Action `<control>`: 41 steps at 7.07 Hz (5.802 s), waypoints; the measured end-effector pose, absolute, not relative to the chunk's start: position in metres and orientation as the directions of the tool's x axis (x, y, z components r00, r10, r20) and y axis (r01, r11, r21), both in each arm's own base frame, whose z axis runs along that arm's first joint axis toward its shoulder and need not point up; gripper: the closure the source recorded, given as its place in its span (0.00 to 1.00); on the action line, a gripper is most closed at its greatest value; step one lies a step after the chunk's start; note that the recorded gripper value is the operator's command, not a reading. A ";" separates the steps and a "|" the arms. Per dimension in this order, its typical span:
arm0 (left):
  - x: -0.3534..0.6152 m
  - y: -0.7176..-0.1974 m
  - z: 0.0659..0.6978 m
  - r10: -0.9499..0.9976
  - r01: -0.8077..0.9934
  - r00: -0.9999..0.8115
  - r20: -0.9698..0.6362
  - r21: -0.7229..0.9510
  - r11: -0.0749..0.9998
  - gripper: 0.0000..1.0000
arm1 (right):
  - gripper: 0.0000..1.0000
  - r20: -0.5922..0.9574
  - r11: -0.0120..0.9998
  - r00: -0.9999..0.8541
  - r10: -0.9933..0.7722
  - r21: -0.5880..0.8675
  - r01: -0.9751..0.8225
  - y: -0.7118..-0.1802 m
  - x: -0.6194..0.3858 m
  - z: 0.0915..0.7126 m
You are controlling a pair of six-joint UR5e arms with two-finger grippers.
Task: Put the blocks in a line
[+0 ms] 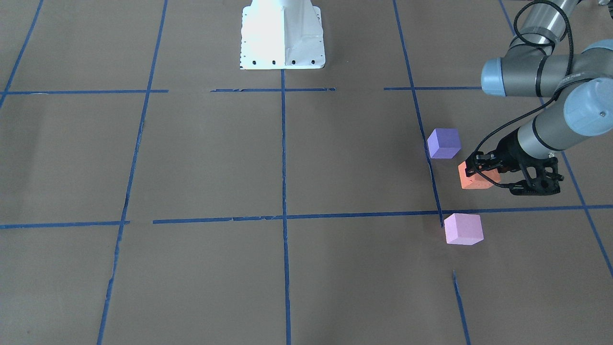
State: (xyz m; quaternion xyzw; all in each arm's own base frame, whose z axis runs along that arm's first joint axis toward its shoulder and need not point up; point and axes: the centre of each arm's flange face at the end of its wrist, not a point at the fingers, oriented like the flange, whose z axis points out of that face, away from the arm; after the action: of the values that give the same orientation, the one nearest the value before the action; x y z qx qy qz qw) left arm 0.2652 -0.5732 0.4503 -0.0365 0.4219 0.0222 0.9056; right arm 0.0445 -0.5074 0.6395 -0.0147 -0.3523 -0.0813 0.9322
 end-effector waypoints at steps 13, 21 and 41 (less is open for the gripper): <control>0.317 -0.565 0.488 0.040 -0.116 0.620 -0.783 -0.040 0.992 0.96 | 0.00 0.659 0.986 0.739 -0.141 0.030 0.162 -0.507 0.044 0.640; 0.326 -0.561 0.486 0.046 -0.127 0.618 -0.785 -0.042 0.991 0.00 | 0.00 0.659 0.986 0.739 -0.141 0.030 0.162 -0.507 0.044 0.639; -0.057 -0.506 0.679 0.193 -0.097 0.694 -0.694 0.175 0.980 0.00 | 0.00 0.659 0.986 0.739 -0.142 0.030 0.162 -0.507 0.044 0.639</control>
State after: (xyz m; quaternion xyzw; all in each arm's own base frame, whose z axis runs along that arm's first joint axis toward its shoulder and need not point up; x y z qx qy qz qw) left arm -0.0570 -0.5060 0.6789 0.0623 0.3831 0.0790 0.9182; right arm 0.0445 -0.5074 0.6393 -0.0145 -0.3523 -0.0814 0.9322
